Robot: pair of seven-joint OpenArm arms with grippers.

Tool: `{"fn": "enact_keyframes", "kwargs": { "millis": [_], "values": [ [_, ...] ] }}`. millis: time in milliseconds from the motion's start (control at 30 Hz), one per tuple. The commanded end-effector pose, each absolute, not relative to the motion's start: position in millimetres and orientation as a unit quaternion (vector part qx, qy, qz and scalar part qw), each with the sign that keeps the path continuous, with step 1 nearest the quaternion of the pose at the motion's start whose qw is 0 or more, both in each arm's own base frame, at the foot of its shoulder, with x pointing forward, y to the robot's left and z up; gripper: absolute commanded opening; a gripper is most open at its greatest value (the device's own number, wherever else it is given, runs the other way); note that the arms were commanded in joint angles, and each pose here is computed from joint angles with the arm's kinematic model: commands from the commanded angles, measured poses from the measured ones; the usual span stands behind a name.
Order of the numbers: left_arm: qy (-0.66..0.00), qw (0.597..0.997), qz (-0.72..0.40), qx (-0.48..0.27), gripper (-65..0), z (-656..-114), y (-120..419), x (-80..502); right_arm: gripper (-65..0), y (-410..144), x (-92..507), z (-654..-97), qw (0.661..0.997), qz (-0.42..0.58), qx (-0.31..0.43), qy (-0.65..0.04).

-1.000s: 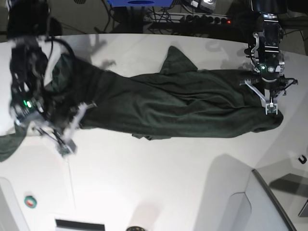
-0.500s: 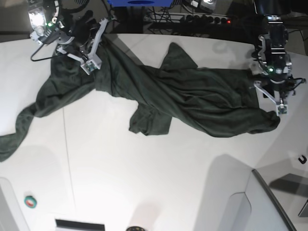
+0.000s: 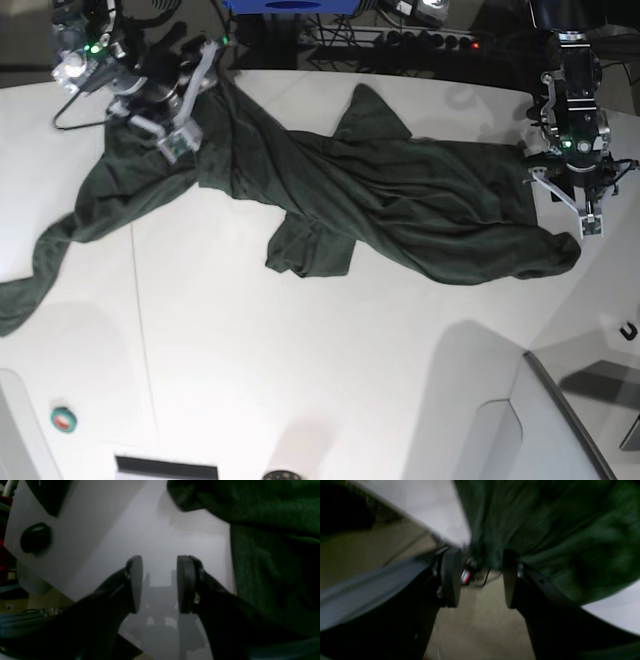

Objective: Layout the t-shirt on the table in an organized manner, then fold the t-shirt properly
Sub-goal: 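Grasp the shirt end with the right gripper and drag it outward, then grasp the shirt edge with the left gripper while right gripper holds its end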

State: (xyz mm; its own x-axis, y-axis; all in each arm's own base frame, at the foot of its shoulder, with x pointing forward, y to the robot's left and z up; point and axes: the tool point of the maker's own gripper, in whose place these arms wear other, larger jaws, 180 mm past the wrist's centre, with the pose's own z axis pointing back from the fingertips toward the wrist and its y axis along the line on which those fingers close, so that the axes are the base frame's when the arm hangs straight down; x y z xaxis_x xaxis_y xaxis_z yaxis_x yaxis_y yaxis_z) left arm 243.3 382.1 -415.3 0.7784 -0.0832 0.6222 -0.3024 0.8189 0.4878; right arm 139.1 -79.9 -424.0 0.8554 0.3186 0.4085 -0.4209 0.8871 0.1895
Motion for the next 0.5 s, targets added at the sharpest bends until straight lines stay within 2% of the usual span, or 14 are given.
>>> {"fn": "enact_keyframes", "kwargs": {
  "millis": [0, 200, 300, 433, 467],
  "values": [
    [-0.346, 0.883, 0.057, 0.313, -42.8, -400.1, 391.5, 250.6, -39.3, -85.7, 156.9, -414.6, 0.95, 0.192, 0.128, -0.213],
    [-0.345, 0.883, 0.056, 0.313, -42.8, -400.5, 391.5, 250.0, -38.4, -80.7, 198.0, -404.4, 0.939, 0.201, 0.124, -0.249],
    [-0.346, 0.883, 0.057, 0.313, -42.8, -400.1, 391.5, 250.6, -37.7, -72.2, 206.8, -414.4, 0.938, 0.212, 0.131, -0.239],
    [-0.345, 0.883, 0.056, 0.313, -42.8, -400.5, 391.5, 250.0, -27.5, -66.1, 206.5, -438.0, 0.943, 0.221, 0.138, -0.206],
    [-0.345, 0.883, 0.056, 0.313, -42.8, -400.5, 391.5, 250.0, -27.2, -65.1, 205.0, -441.3, 0.944, 0.222, 0.139, -0.2]
  ]
}}
